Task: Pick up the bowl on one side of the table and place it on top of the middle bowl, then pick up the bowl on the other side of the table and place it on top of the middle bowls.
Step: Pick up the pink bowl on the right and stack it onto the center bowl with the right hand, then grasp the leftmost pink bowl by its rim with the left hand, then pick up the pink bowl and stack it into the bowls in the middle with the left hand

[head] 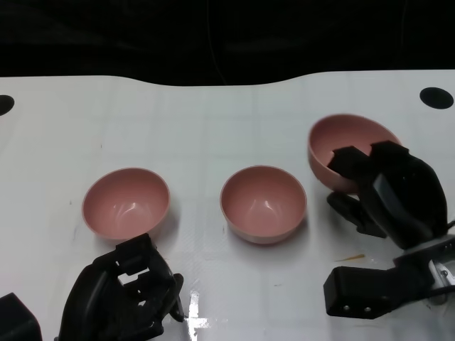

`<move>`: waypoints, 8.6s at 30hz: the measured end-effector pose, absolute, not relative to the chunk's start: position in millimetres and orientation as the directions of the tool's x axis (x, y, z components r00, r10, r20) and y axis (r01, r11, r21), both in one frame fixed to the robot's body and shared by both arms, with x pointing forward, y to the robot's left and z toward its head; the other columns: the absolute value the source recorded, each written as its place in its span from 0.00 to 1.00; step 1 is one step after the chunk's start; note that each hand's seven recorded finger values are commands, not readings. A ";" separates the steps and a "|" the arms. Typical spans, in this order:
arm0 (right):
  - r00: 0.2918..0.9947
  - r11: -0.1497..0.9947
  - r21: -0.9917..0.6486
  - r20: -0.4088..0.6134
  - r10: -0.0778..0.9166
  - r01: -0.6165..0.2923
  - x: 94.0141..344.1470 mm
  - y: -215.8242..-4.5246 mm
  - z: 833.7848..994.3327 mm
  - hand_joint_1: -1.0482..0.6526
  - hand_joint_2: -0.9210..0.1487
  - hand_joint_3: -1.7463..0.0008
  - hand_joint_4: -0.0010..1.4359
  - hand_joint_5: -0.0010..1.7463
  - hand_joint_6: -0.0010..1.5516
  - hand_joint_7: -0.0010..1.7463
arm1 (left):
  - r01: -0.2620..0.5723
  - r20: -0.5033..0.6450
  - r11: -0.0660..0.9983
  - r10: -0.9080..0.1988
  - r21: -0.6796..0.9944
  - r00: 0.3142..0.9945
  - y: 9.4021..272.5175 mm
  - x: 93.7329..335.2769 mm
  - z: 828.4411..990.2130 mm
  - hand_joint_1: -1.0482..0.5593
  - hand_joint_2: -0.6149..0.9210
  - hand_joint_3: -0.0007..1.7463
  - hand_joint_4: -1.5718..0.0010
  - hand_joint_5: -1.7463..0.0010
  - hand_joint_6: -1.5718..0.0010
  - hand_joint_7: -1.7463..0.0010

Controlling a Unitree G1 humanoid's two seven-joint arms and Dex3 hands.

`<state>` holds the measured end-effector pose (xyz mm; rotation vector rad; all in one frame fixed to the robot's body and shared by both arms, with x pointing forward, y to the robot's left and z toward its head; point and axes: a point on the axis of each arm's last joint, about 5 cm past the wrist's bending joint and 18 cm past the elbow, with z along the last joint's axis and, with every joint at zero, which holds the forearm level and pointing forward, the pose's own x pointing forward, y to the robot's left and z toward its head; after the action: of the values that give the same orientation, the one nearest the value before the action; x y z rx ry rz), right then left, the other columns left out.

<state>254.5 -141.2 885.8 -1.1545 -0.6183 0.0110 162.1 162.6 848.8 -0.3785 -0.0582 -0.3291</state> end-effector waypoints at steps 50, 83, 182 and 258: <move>0.782 0.222 -0.968 0.046 0.621 -0.119 264.3 -95.1 881.8 0.16 0.00 0.73 0.22 0.05 0.21 0.00 | 0.316 0.109 0.879 -0.297 -0.357 0.949 160.4 162.5 848.3 0.52 0.86 0.40 0.42 0.12 0.45 0.25; 0.805 0.722 -0.674 0.337 0.488 -0.156 210.9 -137.0 907.6 0.34 0.00 0.88 0.20 0.34 0.33 0.06 | 0.319 0.111 0.879 -0.299 -0.354 0.948 159.5 165.3 848.6 0.53 0.83 0.48 0.42 0.11 0.45 0.24; 0.969 0.977 0.056 0.153 0.196 -0.206 157.2 -156.2 868.4 0.52 0.55 0.14 0.60 1.00 0.49 0.97 | 0.048 0.001 0.148 -0.315 0.988 0.949 152.7 263.8 876.6 0.48 0.89 0.36 0.44 0.00 0.55 0.19; 0.964 0.971 0.041 0.141 0.226 -0.233 156.6 -152.0 865.0 0.55 0.52 0.15 0.60 1.00 0.52 0.91 | 0.135 0.139 0.285 -0.762 0.949 0.632 88.6 280.9 957.0 0.19 1.00 0.22 0.96 0.70 0.83 0.98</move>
<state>156.6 -152.0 865.0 0.0577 -0.1356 0.2325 280.9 88.6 957.0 1.1310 -0.6667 -0.6632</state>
